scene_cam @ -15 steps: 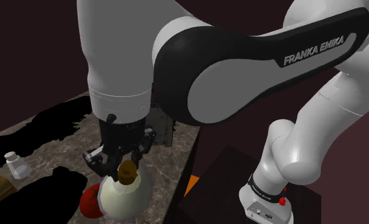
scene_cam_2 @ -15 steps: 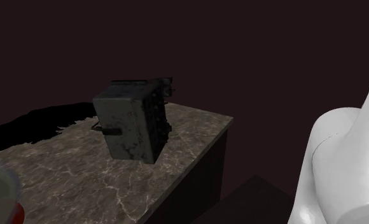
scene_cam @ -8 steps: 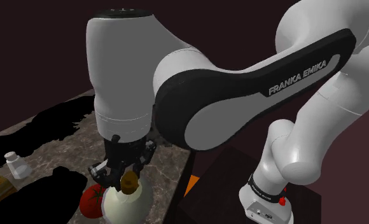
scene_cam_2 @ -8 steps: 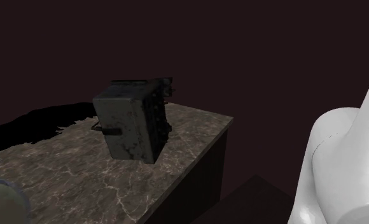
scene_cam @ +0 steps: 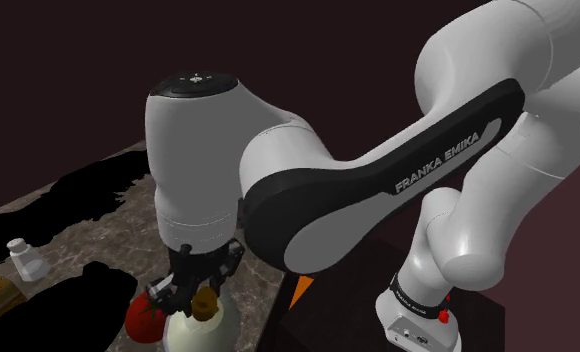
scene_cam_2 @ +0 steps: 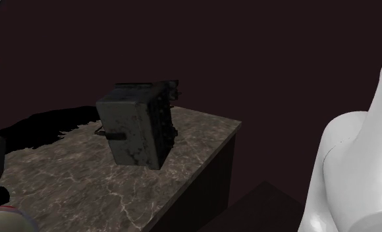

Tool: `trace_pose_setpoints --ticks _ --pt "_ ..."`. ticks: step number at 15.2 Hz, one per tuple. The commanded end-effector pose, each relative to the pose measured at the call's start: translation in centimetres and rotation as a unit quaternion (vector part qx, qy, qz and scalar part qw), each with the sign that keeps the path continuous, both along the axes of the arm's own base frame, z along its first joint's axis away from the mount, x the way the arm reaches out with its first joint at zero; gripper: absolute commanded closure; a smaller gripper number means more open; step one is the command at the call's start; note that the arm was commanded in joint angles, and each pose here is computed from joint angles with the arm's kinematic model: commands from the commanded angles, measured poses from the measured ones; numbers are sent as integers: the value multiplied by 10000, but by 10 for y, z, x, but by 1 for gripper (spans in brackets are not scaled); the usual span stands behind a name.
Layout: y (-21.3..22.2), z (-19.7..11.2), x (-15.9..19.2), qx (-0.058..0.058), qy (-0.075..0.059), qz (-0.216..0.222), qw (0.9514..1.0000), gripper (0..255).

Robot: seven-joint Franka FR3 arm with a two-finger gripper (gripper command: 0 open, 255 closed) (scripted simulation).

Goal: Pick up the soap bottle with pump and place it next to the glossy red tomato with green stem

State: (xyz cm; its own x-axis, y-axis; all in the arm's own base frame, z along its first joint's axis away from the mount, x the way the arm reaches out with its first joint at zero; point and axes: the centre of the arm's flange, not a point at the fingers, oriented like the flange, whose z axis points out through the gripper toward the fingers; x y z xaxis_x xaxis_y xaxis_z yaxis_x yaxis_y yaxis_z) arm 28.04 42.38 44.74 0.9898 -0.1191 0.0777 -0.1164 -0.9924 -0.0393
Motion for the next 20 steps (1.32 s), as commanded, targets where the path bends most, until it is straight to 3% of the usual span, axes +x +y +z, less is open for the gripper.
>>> trace_pose_setpoints --ticks 1,9,17,18,20 --pt "0 -9 0 4 -4 1 10000 255" --pt "0 -51 0 4 -4 1 10000 255" --pt "0 -54 0 4 -4 1 10000 255" --pt "0 -54 0 4 -4 1 10000 0" --pt "0 -53 0 4 -4 1 10000 0"
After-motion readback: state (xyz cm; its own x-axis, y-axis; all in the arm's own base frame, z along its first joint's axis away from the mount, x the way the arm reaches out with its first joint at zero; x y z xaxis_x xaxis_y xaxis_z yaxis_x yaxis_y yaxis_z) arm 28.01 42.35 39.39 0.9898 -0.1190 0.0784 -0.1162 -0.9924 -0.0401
